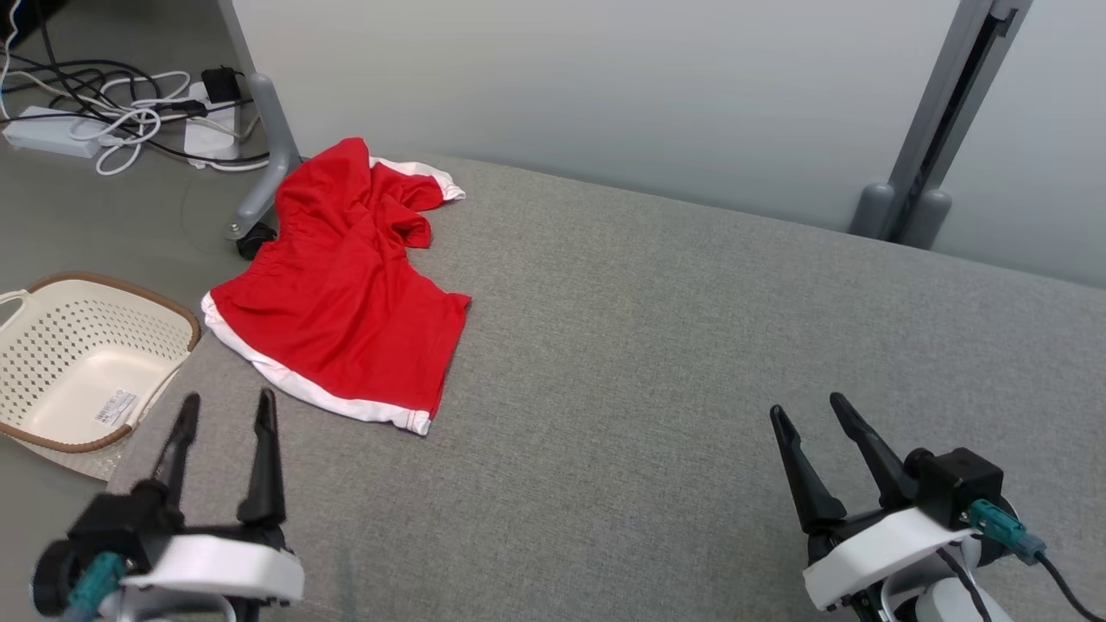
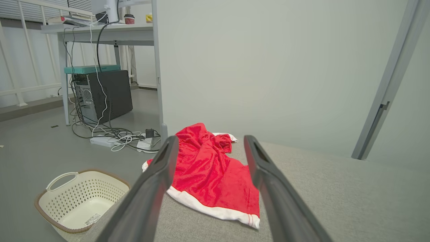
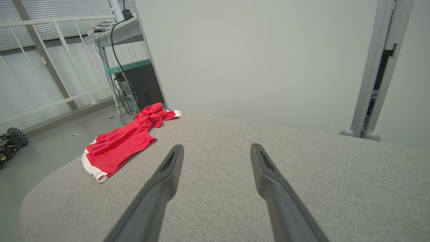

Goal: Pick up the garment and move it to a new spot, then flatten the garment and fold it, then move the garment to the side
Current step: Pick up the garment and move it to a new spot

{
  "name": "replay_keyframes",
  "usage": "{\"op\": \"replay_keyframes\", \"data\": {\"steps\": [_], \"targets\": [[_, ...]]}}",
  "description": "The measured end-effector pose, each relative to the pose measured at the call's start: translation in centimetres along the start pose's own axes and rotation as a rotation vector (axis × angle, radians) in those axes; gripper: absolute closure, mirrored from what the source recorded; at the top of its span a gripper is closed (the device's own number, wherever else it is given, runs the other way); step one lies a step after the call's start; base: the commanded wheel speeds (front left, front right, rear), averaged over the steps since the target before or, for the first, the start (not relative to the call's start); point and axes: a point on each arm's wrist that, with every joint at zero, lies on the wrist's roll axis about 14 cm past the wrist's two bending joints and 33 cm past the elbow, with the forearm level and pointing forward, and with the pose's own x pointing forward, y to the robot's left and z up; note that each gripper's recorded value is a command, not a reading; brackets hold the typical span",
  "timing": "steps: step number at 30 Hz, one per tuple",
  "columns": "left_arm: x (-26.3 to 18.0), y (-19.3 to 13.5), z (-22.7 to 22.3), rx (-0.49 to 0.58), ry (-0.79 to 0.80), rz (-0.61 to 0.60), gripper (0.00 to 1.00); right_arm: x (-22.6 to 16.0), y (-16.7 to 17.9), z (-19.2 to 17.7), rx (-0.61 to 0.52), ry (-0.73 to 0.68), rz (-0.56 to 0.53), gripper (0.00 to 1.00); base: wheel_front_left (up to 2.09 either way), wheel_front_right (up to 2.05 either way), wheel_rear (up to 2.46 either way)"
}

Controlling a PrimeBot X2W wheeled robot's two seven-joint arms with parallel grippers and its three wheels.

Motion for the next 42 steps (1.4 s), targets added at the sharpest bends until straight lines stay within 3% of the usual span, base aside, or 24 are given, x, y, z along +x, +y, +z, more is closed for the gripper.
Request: {"op": "replay_keyframes", "data": {"steps": [6,17,19,28,42], "targets": [[5.0,0.6,2.1,0.063,0.034,-0.033,0.00,0.7,-2.0,0.9,-0.008,-0.030,-0.025,0.00,0.00,0.00,0.00],[15.4,0.1,2.6,0.046,0.195,-0.083,0.00,2.1,-7.3,2.9,-0.035,-0.105,-0.093,0.00,0.00,0.00,0.00],[17.1,0.0,1.4,-0.003,0.248,-0.076,0.00,2.2,-8.2,3.0,-0.031,-0.117,-0.108,0.00,0.00,0.00,0.00],[22.5,1.9,-6.8,0.003,0.505,0.014,0.00,1.9,-12.4,2.1,-0.028,-0.123,-0.179,0.00,0.00,0.00,0.00],[20.0,0.5,-21.2,0.007,0.953,0.051,0.00,-0.9,-17.4,0.3,-0.044,-0.083,-0.313,0.00,0.00,0.00,0.00]]}}
